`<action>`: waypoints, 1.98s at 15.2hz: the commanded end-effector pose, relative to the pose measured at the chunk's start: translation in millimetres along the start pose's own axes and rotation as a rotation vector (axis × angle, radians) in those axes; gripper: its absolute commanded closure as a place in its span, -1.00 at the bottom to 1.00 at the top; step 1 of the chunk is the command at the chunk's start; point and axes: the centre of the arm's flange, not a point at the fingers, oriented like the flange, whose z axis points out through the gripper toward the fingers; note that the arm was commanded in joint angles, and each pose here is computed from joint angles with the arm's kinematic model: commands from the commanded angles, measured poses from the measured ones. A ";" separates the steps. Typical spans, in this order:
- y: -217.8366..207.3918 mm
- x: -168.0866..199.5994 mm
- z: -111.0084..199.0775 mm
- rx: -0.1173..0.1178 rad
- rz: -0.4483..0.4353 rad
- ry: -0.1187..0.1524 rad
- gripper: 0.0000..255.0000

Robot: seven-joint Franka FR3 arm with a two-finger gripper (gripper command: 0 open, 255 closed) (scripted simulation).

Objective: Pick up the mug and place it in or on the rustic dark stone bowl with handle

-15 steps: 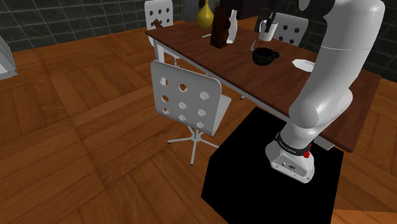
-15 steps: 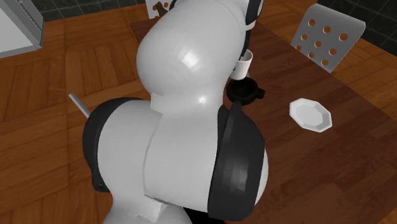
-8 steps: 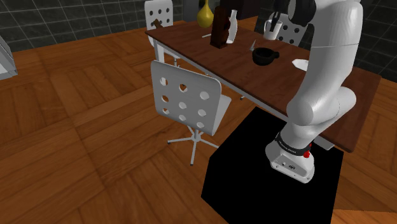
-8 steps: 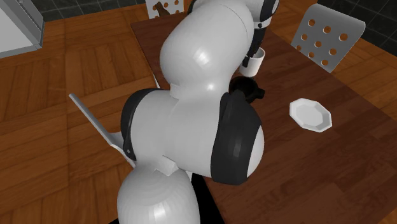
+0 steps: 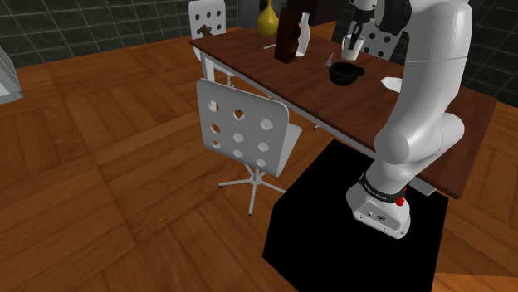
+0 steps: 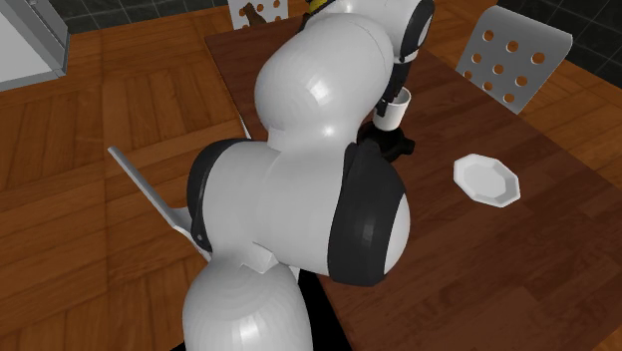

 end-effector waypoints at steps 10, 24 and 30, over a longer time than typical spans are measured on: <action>-3.3 0.6 41.5 -0.001 0.000 0.000 1.00; -3.4 0.5 -8.4 -0.001 0.000 0.000 -1.00; -3.4 0.5 -8.5 -0.001 0.000 0.000 -1.00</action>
